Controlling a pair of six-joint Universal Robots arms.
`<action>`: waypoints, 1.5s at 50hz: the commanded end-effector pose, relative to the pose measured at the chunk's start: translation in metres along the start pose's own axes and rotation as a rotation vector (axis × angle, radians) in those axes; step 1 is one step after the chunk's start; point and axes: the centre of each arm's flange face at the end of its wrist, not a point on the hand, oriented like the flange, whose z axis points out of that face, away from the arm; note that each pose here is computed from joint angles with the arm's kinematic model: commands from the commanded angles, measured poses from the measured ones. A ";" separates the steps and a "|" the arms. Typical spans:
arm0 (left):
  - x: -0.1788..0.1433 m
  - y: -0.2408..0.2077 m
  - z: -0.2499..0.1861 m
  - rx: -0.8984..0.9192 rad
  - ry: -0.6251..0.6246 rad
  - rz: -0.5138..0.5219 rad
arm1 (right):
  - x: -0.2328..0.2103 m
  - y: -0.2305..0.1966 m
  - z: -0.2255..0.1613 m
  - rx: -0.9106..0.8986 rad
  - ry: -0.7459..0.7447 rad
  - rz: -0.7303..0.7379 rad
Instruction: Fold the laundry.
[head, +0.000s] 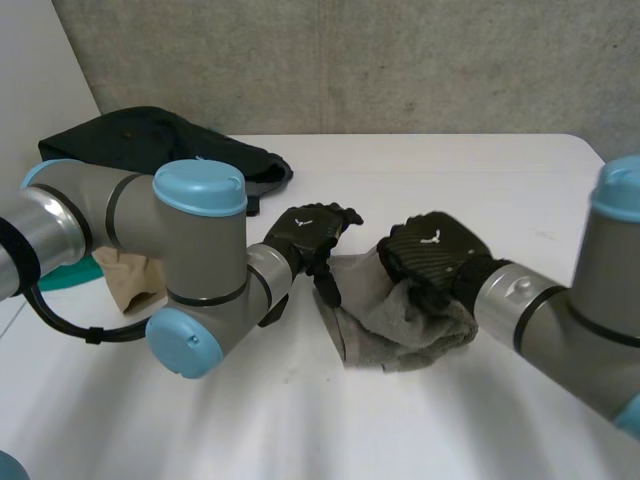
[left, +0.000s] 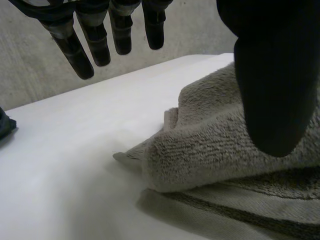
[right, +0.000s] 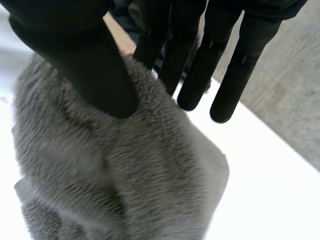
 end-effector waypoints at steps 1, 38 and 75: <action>-0.017 -0.020 0.004 0.066 -0.015 -0.005 | -0.008 0.009 0.023 0.013 0.069 0.018; -0.064 -0.082 -0.045 0.196 -0.097 -0.066 | -0.035 -0.009 0.006 0.101 0.197 0.002; 0.022 0.027 -0.007 -0.242 -0.228 0.049 | 0.049 0.068 0.067 -0.216 0.087 0.186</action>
